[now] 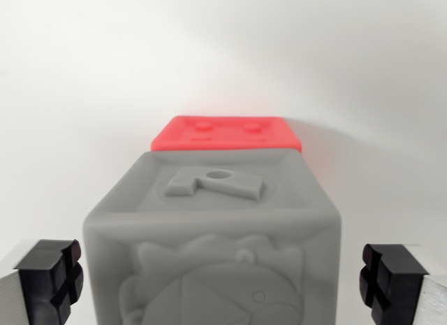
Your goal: Destack cube
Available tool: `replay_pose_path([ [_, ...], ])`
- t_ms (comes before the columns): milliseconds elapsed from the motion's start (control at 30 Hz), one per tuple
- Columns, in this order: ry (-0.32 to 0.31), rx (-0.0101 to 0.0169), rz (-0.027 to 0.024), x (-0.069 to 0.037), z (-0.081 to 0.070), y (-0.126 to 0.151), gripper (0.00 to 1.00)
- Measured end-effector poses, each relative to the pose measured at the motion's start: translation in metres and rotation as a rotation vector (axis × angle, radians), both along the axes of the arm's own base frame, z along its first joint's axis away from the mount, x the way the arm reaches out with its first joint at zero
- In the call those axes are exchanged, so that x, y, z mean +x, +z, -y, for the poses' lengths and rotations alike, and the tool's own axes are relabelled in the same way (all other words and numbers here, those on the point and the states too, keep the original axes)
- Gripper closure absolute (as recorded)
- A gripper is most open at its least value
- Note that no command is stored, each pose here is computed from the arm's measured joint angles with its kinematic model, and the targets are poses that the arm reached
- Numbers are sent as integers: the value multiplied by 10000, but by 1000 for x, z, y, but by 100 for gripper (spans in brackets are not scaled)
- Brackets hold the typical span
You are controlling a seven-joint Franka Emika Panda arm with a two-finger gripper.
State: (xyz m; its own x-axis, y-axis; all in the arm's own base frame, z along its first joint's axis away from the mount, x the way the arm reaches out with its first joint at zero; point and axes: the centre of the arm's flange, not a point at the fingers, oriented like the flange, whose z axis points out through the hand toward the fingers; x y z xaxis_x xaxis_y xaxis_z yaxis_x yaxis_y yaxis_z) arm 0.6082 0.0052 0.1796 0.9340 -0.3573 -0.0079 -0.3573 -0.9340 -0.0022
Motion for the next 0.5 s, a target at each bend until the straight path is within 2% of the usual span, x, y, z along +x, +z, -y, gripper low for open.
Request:
replay_pose_path([
  [300, -4, -5, 11, 0, 0, -10, 0],
  [333, -4, -6, 13, 0, 0, -11, 100],
  [500, -3, -8, 22, 0, 0, -10, 100],
])
